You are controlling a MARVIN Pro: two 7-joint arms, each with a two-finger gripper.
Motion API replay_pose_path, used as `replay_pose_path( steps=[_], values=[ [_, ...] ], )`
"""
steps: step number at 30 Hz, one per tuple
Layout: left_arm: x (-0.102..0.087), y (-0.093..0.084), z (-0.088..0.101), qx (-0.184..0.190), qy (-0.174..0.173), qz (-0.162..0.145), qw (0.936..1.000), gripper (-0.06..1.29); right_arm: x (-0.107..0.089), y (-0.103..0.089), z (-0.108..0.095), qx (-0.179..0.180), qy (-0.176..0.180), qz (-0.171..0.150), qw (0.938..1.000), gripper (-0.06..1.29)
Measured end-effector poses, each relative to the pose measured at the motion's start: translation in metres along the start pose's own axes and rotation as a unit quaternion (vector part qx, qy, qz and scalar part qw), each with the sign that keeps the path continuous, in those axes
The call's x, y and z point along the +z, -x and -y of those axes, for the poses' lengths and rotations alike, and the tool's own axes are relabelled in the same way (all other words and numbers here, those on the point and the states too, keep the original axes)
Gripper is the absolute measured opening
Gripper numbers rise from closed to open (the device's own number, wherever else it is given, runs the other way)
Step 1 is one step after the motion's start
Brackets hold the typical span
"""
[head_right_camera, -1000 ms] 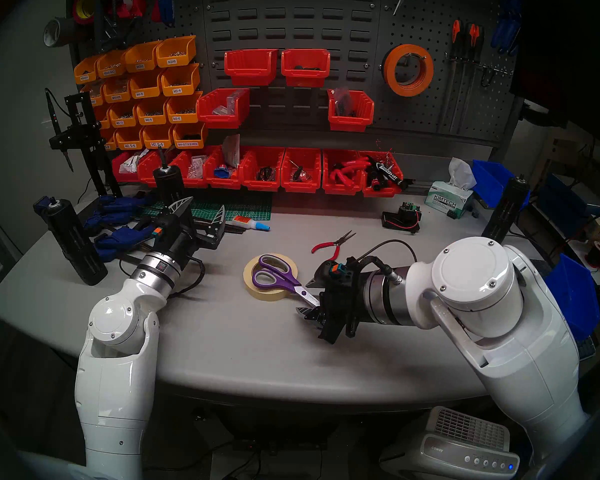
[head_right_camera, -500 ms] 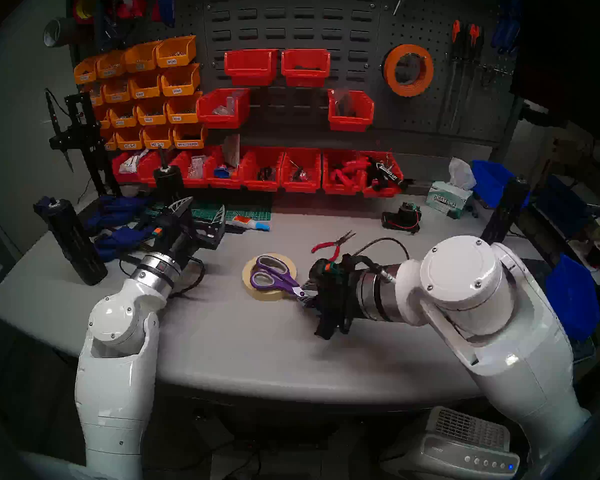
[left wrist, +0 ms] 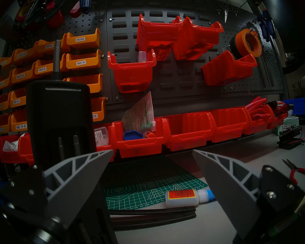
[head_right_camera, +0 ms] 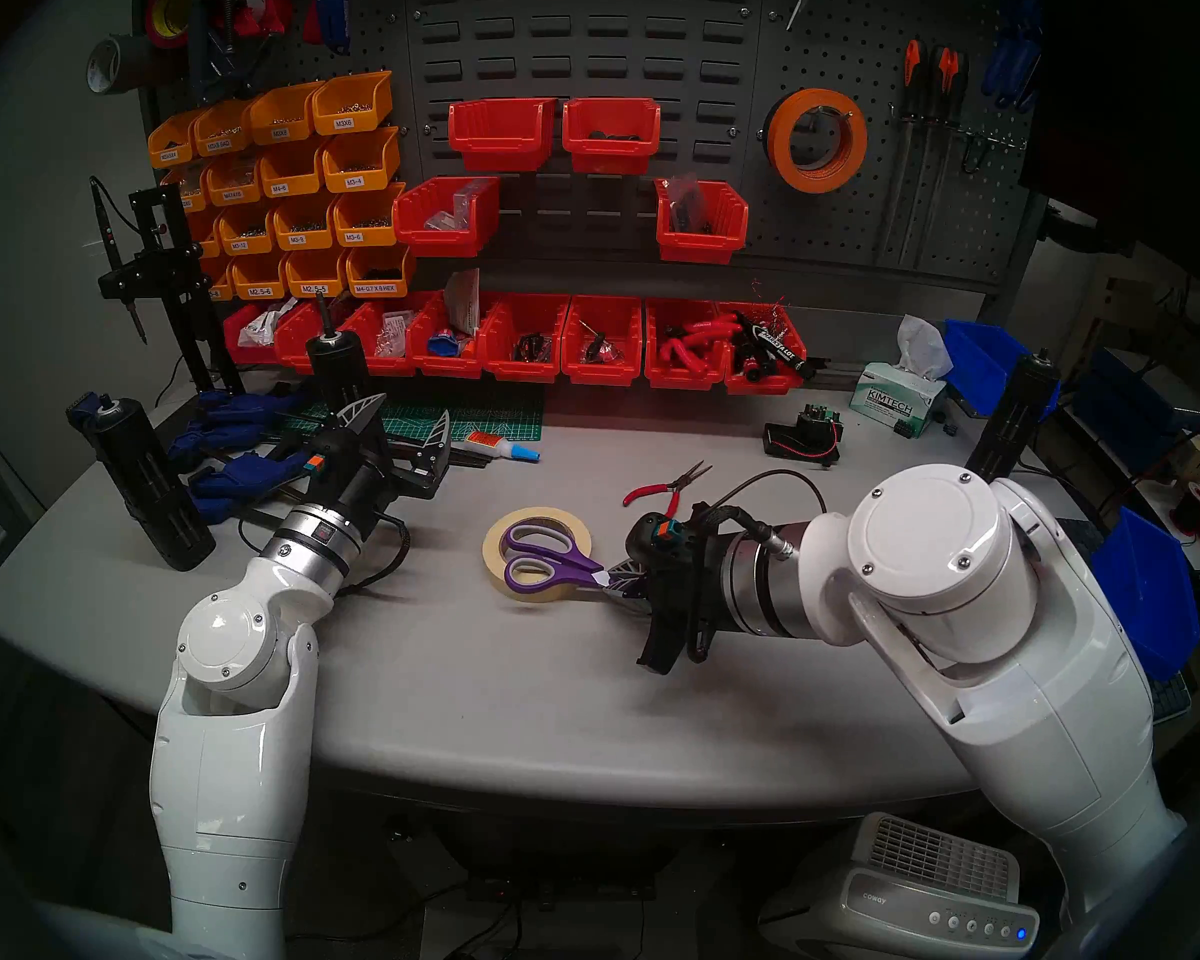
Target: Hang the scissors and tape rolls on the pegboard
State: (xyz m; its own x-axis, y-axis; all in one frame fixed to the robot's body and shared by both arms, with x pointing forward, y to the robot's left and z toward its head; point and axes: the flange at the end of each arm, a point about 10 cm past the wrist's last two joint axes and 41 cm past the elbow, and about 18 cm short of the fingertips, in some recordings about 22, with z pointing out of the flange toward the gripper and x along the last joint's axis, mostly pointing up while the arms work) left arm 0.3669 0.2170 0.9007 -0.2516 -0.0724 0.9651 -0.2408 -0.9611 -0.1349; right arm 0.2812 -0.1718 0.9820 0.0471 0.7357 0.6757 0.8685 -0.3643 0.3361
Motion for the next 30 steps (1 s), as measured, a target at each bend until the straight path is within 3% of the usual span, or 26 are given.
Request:
replay_pose_path(
  steps=[2,3,5,19,30],
  values=[
    [0.000,0.000,0.000,0.000,0.000,0.000,1.0000,1.23,0.000,0.000,0.000,0.000,0.000,0.000,1.0000,0.13],
    [0.000,0.000,0.000,0.000,0.000,0.000,1.0000,1.23,-0.001,0.000,0.000,0.000,0.000,-0.001,1.0000,0.01],
    [0.000,0.000,0.000,0.000,0.000,0.000,1.0000,1.23,-0.001,0.000,0.000,0.001,0.000,-0.002,1.0000,-0.02],
    [0.000,0.000,0.000,0.000,0.000,0.000,1.0000,1.23,-0.033,-0.005,-0.028,0.019,0.050,-0.064,0.9965,-0.04],
    [0.000,0.000,0.000,0.000,0.000,0.000,1.0000,1.23,-0.070,-0.013,-0.054,0.019,0.118,-0.132,0.9841,-0.04]
  ],
)
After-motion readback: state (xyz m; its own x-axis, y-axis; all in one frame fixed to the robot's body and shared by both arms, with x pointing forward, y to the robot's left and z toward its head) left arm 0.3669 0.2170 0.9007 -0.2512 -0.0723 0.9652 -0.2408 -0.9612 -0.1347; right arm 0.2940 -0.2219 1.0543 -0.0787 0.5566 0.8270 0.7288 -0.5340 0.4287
